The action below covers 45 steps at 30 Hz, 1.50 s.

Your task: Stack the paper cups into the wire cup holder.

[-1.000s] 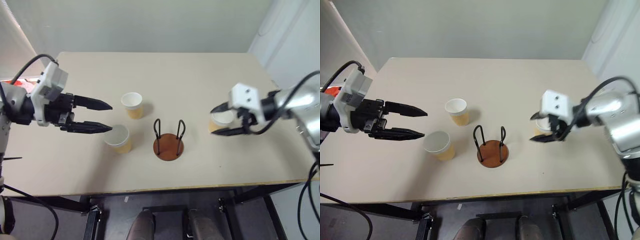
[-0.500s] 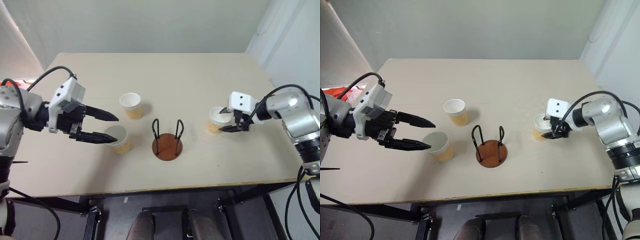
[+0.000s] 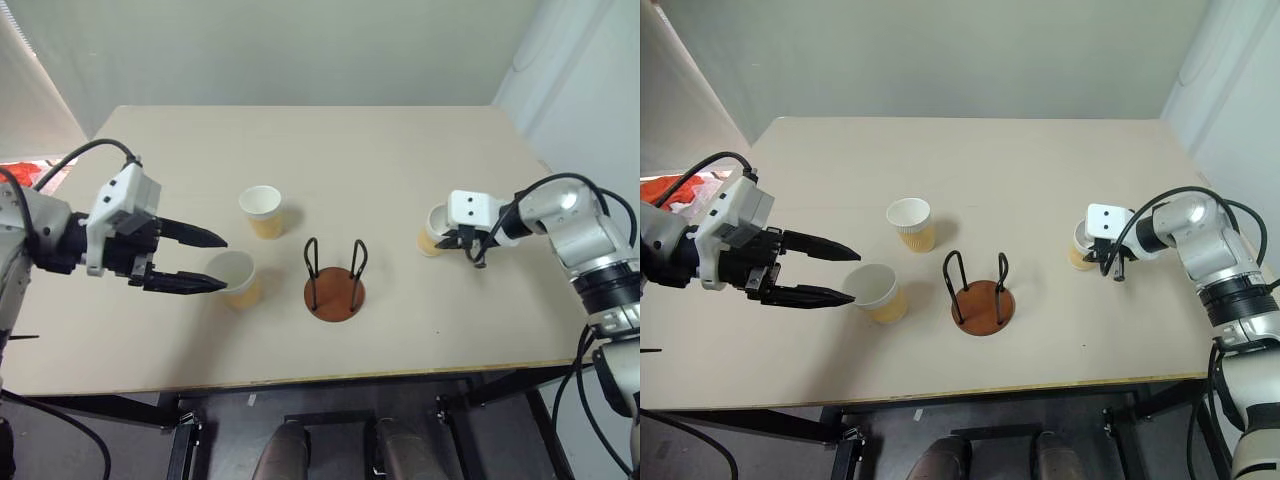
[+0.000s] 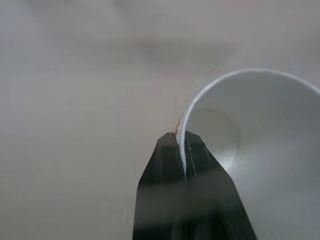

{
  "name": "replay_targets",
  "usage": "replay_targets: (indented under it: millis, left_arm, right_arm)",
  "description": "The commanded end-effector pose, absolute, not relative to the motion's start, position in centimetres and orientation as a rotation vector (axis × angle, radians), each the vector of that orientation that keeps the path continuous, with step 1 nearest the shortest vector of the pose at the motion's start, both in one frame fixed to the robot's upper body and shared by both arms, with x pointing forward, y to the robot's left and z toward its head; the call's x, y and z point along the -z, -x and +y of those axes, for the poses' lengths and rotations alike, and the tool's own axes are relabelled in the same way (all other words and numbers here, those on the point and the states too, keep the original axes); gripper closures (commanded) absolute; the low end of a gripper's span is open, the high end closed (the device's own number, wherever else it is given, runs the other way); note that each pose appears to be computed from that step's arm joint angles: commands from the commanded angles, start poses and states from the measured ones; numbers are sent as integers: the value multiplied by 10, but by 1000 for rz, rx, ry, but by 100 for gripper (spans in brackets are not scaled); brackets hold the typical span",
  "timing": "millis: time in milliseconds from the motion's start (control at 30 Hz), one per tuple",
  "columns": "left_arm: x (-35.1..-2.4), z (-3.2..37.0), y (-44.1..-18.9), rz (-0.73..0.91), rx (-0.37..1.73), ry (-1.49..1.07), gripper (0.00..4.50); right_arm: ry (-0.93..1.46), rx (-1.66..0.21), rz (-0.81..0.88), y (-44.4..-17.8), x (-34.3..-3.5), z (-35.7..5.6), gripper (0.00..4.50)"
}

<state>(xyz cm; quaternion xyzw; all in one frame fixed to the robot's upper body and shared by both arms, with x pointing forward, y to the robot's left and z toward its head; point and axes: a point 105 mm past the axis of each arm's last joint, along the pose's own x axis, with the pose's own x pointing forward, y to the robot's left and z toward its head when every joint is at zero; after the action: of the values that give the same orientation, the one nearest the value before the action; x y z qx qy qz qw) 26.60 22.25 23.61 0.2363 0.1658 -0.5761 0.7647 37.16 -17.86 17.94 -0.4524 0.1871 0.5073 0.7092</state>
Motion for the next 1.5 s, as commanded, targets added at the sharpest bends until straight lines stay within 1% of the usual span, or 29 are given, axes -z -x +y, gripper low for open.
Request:
replay_targets:
  millis: [33, 100, 133, 167, 233, 300, 367, 533, 667, 867, 1067, 1167, 1367, 1500]
  left_arm:
    - [-251, 226, -263, 315, 1227, -556, 91]
    - [-253, 229, -264, 311, 1219, -559, 91]
    - [-254, 230, -264, 307, 1217, -560, 91]
    - [-257, 232, -265, 297, 1211, -559, 91]
    - [-261, 235, -265, 282, 1201, -550, 91]
    - [-261, 237, -264, 282, 1204, -538, 91]
    - [-261, 240, -262, 287, 1198, -535, 91]
    - [-263, 245, -261, 287, 1177, -531, 91]
    - [-261, 242, -259, 284, 1178, -527, 91]
    - [-261, 243, -258, 286, 1169, -523, 91]
    - [-262, 242, -258, 285, 1166, -524, 91]
    - [-262, 241, -257, 286, 1169, -522, 91]
    - [-261, 239, -258, 293, 1173, -527, 91]
    - [-254, 242, -262, 350, 1165, -606, 91]
  right_arm:
    - [987, -1169, 208, -360, -246, -162, 449]
    - [919, -1287, 47, -337, -290, -138, 449]
    - [897, -1329, -4, -328, -303, -129, 449]
    - [882, -1383, -54, -318, -313, -117, 449]
    - [871, -1476, -112, -301, -317, -93, 449]
    - [860, -1531, -130, -292, -309, -74, 449]
    - [853, -1538, -117, -291, -297, -62, 449]
    - [899, -1561, -87, -287, -273, -50, 449]
    - [911, -1564, -58, -289, -263, -51, 449]
    - [919, -1620, -33, -279, -254, -52, 449]
    - [925, -1612, -24, -282, -248, -47, 449]
    - [919, -1602, -17, -284, -248, -47, 388]
    - [907, -1588, -17, -287, -250, -48, 180]
    - [837, -1542, -25, -293, -255, -53, 49]
